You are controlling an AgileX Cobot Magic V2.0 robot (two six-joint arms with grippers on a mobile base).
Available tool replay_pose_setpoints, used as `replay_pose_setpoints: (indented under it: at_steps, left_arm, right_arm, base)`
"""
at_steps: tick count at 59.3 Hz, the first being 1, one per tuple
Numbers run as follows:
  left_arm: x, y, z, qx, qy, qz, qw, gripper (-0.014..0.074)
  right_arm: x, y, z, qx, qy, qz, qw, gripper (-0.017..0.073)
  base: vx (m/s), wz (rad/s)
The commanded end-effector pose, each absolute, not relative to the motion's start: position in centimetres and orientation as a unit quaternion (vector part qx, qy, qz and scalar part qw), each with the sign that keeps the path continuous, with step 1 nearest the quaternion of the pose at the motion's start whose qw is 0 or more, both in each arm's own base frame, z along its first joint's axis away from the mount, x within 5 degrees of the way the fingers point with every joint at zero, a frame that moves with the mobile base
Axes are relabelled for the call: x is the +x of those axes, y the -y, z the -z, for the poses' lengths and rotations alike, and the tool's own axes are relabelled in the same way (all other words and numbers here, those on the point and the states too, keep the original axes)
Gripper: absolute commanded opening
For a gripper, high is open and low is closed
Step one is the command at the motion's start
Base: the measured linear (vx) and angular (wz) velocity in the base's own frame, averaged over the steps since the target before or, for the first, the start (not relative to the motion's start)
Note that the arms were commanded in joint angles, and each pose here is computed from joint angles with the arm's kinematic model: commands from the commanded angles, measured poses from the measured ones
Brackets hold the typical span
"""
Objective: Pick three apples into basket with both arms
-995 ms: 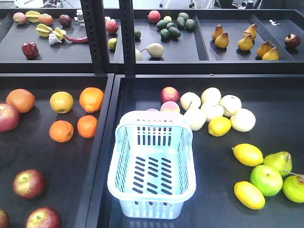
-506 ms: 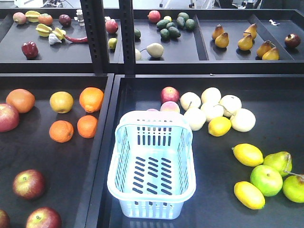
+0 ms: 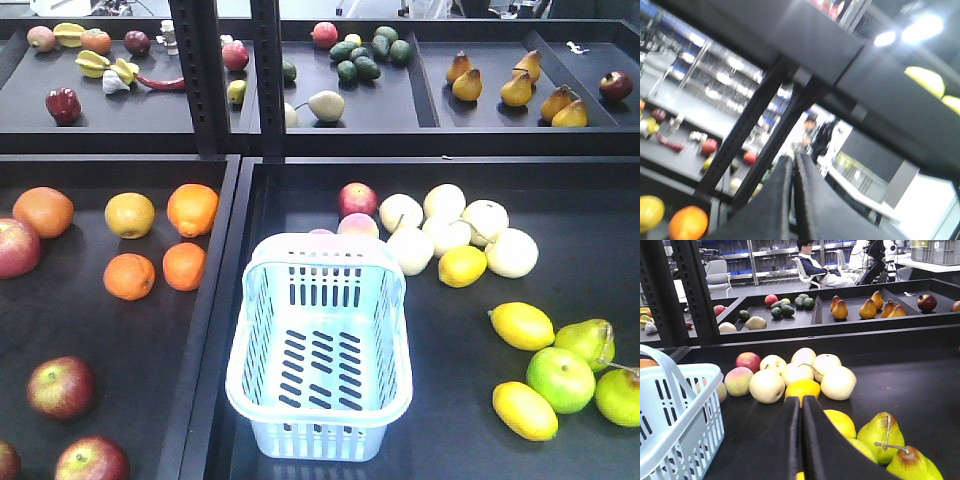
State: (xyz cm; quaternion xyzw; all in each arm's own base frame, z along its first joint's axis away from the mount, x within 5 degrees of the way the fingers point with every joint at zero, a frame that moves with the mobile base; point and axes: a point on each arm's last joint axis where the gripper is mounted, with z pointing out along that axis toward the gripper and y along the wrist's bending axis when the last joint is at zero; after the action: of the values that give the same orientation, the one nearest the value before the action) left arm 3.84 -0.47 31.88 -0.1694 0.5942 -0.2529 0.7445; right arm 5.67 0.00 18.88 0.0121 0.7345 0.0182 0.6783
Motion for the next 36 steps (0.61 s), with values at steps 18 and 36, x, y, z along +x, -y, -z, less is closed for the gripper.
replay_pose_setpoints:
  at_steps: [18, 36]
  left_arm:
    - [7.5, 0.7, -39.2, -0.105, -0.636, 0.184, 0.742, -0.0001]
    - [13.0, 3.8, -43.9, 0.077, -0.698, 0.197, 0.684, -0.0001]
  right_arm:
    - [5.8, 0.0, -19.3, 0.003, -0.714, -0.011, 0.700, -0.0005]
    - [5.8, 0.0, -19.3, 0.003, -0.714, -0.011, 0.700, -0.0005]
  base:
    - [0.00, 0.00]
    - [0.00, 0.00]
